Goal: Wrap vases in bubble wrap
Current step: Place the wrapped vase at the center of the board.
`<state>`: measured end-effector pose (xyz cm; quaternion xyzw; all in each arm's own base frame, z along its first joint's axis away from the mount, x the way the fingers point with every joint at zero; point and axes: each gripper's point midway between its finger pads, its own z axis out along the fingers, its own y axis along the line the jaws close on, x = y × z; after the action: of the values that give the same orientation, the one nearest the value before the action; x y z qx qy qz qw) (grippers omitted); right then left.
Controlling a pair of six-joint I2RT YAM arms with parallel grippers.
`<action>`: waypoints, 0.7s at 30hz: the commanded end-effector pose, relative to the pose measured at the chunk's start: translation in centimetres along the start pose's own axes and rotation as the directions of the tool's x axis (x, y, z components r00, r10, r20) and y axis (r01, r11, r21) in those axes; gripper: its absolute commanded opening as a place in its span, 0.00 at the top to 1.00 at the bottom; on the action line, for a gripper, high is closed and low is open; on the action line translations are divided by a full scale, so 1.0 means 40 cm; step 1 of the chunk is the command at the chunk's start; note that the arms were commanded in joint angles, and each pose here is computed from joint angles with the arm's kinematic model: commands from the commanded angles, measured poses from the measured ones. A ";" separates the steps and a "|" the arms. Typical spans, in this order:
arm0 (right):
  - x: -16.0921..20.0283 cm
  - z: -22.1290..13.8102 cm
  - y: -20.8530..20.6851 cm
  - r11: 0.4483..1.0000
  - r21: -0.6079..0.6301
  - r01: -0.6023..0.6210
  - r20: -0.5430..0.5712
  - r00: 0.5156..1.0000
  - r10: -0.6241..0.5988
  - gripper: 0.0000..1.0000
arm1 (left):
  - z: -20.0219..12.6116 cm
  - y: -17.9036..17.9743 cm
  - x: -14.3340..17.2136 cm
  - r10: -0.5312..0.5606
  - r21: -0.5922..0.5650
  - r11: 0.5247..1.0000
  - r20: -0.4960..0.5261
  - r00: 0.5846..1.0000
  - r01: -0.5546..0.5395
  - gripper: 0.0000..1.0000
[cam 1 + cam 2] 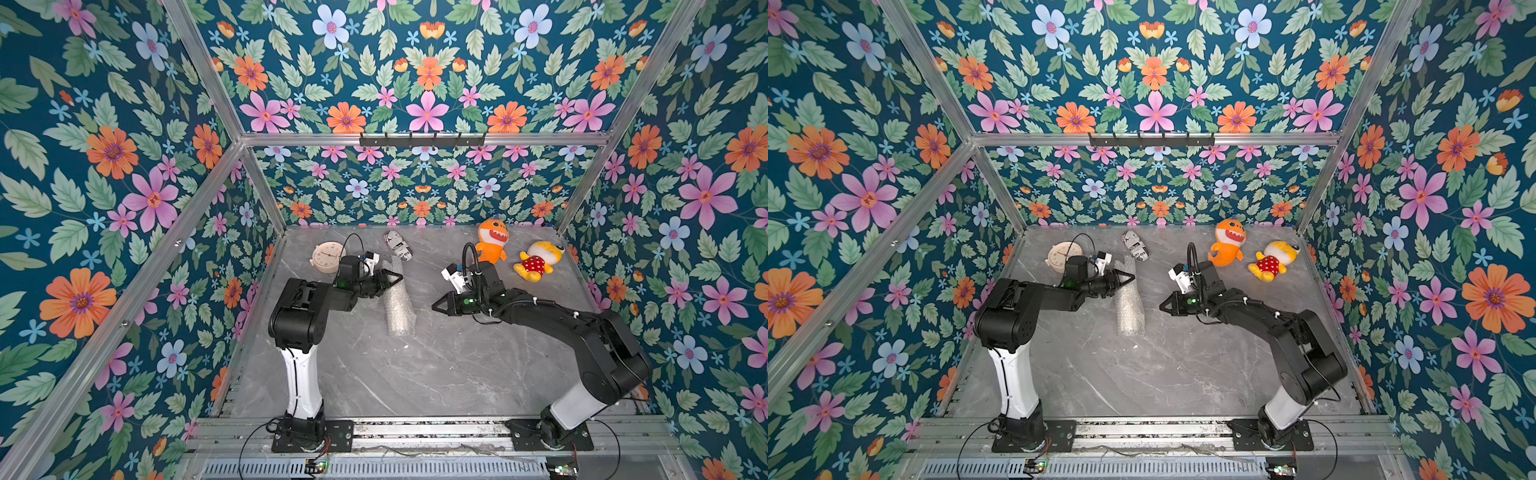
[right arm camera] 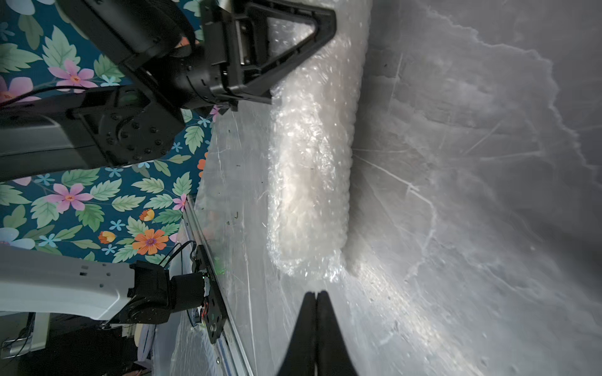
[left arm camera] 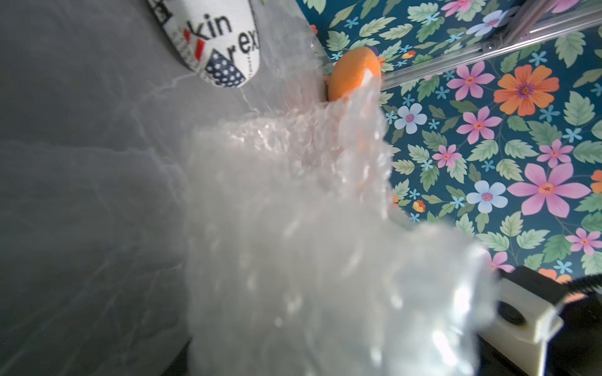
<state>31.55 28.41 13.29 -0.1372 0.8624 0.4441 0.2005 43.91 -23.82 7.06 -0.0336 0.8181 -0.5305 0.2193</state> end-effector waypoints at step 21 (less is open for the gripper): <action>-0.115 -0.442 -0.259 0.671 0.724 -0.160 0.375 0.908 -0.187 0.34 | -0.345 -0.016 -0.193 0.411 -0.782 0.579 0.037 0.911 -0.229 0.00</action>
<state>34.73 15.42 17.88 -0.0261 0.8934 0.2550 0.3691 46.34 -15.30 14.18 -0.0336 0.9084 -0.2391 0.3412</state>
